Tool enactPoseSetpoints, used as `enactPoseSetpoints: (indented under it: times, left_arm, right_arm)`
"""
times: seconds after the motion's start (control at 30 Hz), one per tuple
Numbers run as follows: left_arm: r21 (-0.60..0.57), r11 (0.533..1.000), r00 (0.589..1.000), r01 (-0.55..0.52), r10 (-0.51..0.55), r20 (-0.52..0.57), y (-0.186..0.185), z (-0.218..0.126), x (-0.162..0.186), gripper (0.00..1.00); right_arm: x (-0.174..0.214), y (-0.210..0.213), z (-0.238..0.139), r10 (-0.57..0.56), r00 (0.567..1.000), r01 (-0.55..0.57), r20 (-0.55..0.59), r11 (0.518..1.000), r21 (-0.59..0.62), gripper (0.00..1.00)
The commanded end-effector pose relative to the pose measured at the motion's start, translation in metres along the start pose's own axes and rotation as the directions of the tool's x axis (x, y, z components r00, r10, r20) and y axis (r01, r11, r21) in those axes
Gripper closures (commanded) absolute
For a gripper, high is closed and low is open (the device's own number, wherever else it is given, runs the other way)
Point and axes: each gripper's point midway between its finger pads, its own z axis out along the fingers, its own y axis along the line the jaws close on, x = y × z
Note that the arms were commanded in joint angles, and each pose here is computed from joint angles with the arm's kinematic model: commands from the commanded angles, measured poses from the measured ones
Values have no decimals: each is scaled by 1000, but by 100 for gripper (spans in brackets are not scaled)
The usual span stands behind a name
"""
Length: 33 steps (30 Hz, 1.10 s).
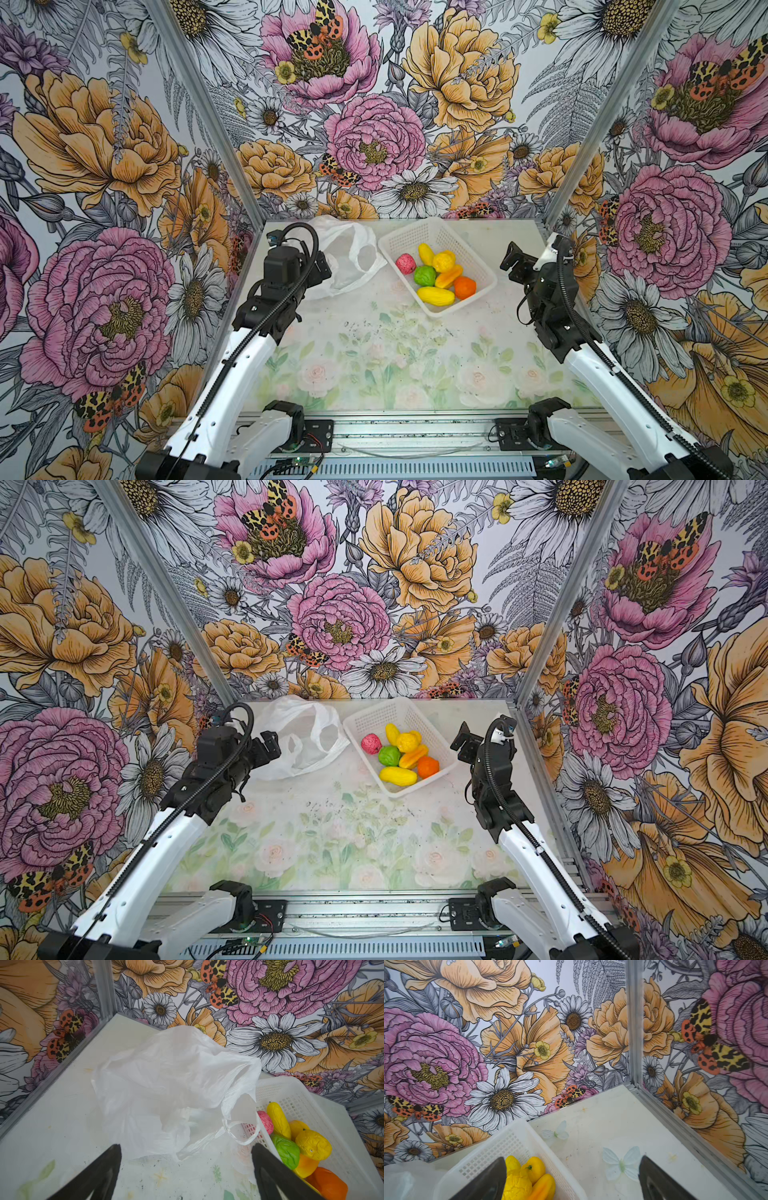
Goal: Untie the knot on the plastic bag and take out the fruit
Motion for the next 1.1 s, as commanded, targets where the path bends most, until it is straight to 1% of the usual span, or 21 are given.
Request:
enactPoseSetpoints:
  times: [0.0,0.07,0.1,0.13,0.17,0.23,0.27,0.33,0.4,0.47,0.5,0.57,0.63,0.7,0.73,0.8,0.87,0.9,0.97,1.0,1.07]
  left_arm:
    - [-149,989,978,19,13,209,41,-8,-13,1]
    - [-214,977,962,-4,62,265,64,-6,1,1]
    - [-251,967,955,-51,121,272,74,-2,13,1]
    - [-296,954,948,-55,143,284,86,-1,21,1]
    - [-341,940,942,-23,135,307,99,-3,25,1]
    - [-368,930,933,-19,149,328,108,-5,30,1]
    - [-383,924,928,-7,148,341,114,-5,34,1]
    - [-390,921,926,-10,155,343,119,-1,43,1]
    - [-382,923,927,-42,179,330,117,5,51,1]
    - [-374,924,933,-77,199,300,116,14,60,1]
    - [-362,927,934,-100,213,288,114,19,64,1]
    - [-346,931,935,-119,223,277,112,27,72,1]
    - [-332,935,933,-127,227,281,110,34,75,1]
    - [-340,933,931,-120,224,288,112,40,75,1]
    - [-347,932,931,-108,217,292,115,43,74,1]
    - [-352,933,934,-70,186,306,121,51,71,2]
    - [-335,940,936,-60,170,309,122,62,68,1]
    - [-318,946,932,-63,170,321,119,66,66,1]
    - [-279,956,919,-88,186,346,110,73,62,1]
    - [-269,958,914,-99,195,356,107,75,62,1]
    - [-264,960,906,-95,193,376,106,79,60,1]
  right_arm:
    - [13,-40,13,-48,999,51,-22,984,171,1]
    - [28,-58,28,-52,996,67,-78,977,203,0]
    - [39,-68,34,-57,992,81,-112,971,223,0]
    - [48,-76,39,-67,987,100,-143,967,235,0]
    - [60,-85,43,-99,978,142,-183,959,244,1]
    - [82,-106,45,-156,961,222,-229,928,298,1]
    - [88,-117,44,-164,962,233,-220,911,339,0]
    - [99,-121,47,-200,960,257,-196,909,329,0]
    - [116,-126,51,-219,956,274,-196,905,326,0]
    - [126,-122,58,-224,955,274,-192,916,293,0]
    - [131,-116,62,-233,949,284,-215,925,253,1]
    - [134,-98,66,-265,943,298,-203,941,158,0]
    - [131,-81,66,-280,950,290,-137,955,64,0]
    - [125,-66,59,-266,963,266,-30,964,-18,0]
    - [124,-65,57,-273,962,273,-10,962,-26,0]
    - [125,-70,55,-264,964,264,-3,964,-2,1]
    - [128,-75,57,-254,966,254,40,967,19,0]
    - [134,-79,62,-243,969,243,36,970,17,0]
    - [146,-71,77,-260,966,260,5,964,-48,1]
    - [150,-68,79,-274,960,270,-56,960,-70,1]
    - [149,-69,87,-277,960,275,-49,960,-46,0]
